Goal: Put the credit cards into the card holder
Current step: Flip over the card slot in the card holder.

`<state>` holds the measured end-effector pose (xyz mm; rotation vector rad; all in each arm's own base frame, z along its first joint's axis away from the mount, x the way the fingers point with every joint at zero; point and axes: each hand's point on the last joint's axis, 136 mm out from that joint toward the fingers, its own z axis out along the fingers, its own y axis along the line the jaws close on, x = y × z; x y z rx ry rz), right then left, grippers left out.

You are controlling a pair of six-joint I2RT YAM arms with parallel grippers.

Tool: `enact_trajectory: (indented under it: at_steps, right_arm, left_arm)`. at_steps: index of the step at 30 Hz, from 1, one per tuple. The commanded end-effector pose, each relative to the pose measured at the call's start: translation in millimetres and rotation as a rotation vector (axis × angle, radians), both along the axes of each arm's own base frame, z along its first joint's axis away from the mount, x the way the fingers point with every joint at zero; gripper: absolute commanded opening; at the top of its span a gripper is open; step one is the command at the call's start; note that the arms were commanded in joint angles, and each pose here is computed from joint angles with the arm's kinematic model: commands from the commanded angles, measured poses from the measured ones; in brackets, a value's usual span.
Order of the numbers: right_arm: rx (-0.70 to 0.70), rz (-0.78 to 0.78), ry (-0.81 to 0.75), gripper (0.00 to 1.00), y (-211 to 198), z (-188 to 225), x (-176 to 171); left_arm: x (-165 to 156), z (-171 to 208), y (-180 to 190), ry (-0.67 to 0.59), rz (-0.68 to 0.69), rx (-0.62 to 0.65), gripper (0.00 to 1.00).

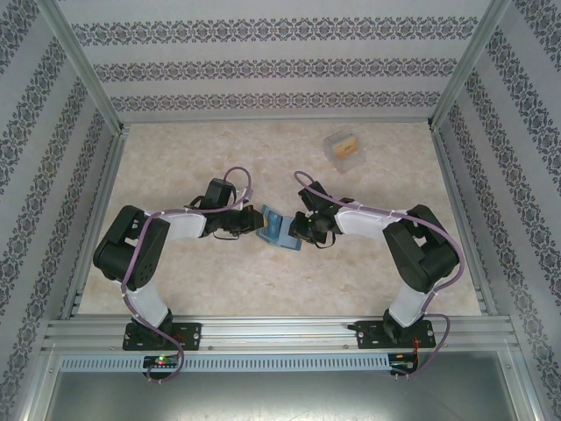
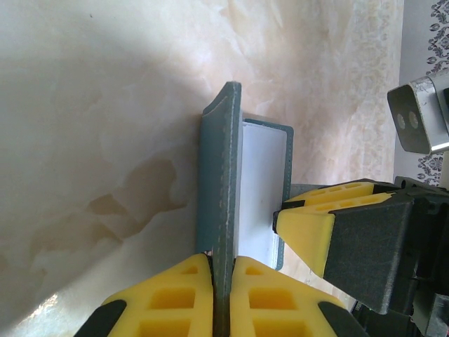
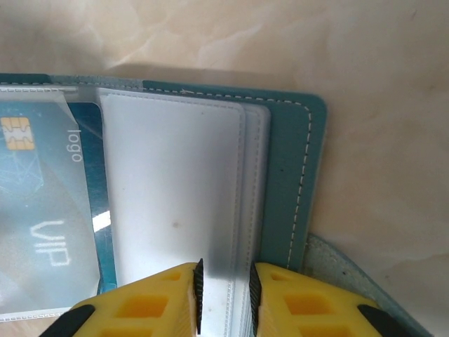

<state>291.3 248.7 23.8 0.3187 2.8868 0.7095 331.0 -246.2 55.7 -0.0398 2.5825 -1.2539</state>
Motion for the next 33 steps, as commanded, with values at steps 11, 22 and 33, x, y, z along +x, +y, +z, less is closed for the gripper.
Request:
enact_trajectory:
  at_steps: [11,22,33]
  right_arm:
    - [-0.002,0.005,-0.024,0.18,7.1,6.3,6.0]
    - [0.007,0.016,-0.029,0.09,11.2,8.5,7.0]
    - [0.017,0.009,-0.024,0.22,14.1,3.3,8.2]
  left_arm:
    - [-3.1,-3.6,2.6,0.017,0.008,0.007,0.11]
    - [-3.4,-2.9,2.5,0.016,0.009,0.002,0.11]
    - [-4.1,-2.2,1.5,0.013,0.007,-0.005,0.11]
